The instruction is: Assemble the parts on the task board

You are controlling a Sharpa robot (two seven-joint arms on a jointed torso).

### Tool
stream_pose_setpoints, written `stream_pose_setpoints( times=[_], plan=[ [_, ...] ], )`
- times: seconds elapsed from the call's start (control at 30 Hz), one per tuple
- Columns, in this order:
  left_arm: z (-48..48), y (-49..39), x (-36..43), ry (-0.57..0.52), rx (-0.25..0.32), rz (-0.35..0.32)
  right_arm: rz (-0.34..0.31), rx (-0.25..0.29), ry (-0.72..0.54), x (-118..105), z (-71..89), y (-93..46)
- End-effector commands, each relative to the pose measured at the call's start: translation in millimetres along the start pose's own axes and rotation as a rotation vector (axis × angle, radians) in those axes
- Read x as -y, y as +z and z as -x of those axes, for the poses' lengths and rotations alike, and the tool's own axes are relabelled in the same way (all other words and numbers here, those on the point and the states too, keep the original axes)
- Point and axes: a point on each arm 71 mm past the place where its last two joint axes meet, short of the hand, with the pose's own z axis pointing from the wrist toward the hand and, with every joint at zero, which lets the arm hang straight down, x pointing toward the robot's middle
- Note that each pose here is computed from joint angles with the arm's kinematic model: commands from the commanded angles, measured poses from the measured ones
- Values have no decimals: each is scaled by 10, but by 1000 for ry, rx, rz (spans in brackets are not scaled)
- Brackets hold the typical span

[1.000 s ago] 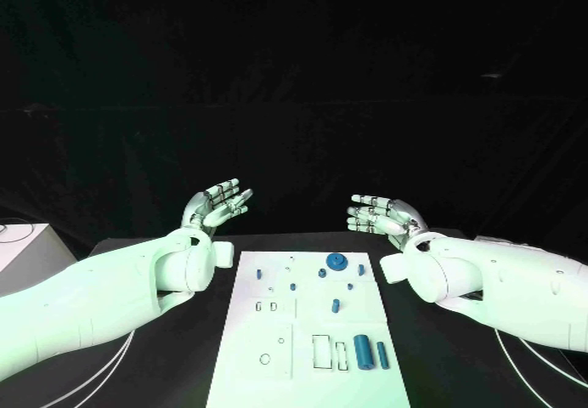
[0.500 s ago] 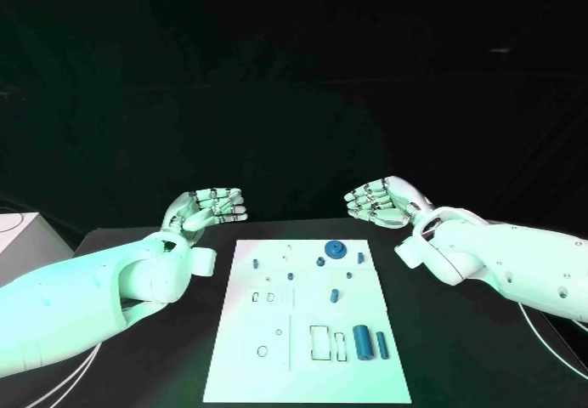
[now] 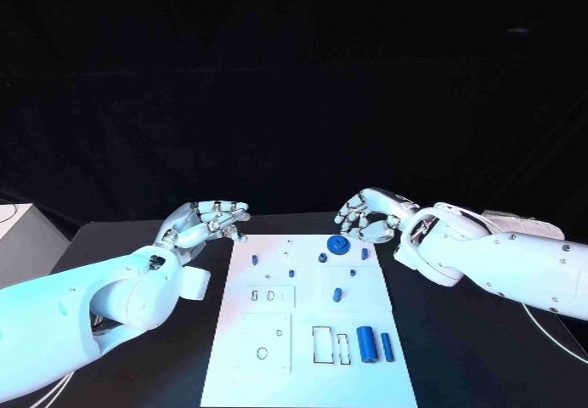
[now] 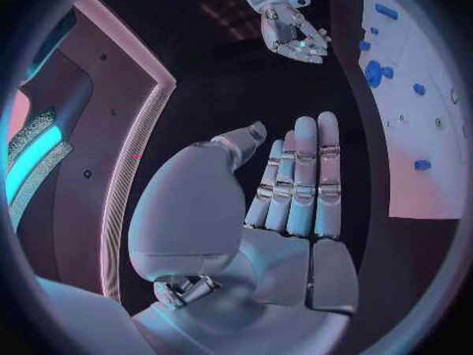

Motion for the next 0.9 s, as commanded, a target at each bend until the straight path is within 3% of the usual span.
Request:
stream_pose_setpoints(
  times=[0.03, 0.37, 0.9],
  plan=[
    [-69, -31, 29, -1, -57, 6, -6, -63, -186, -58, -70, 43],
    [-113, -81, 78, -9, -76, 4, -8, -103, -290, -176, -212, 168],
    [-137, -84, 88, -13, -83, 5, -37, -149, -377, -200, -352, 212]
  ],
)
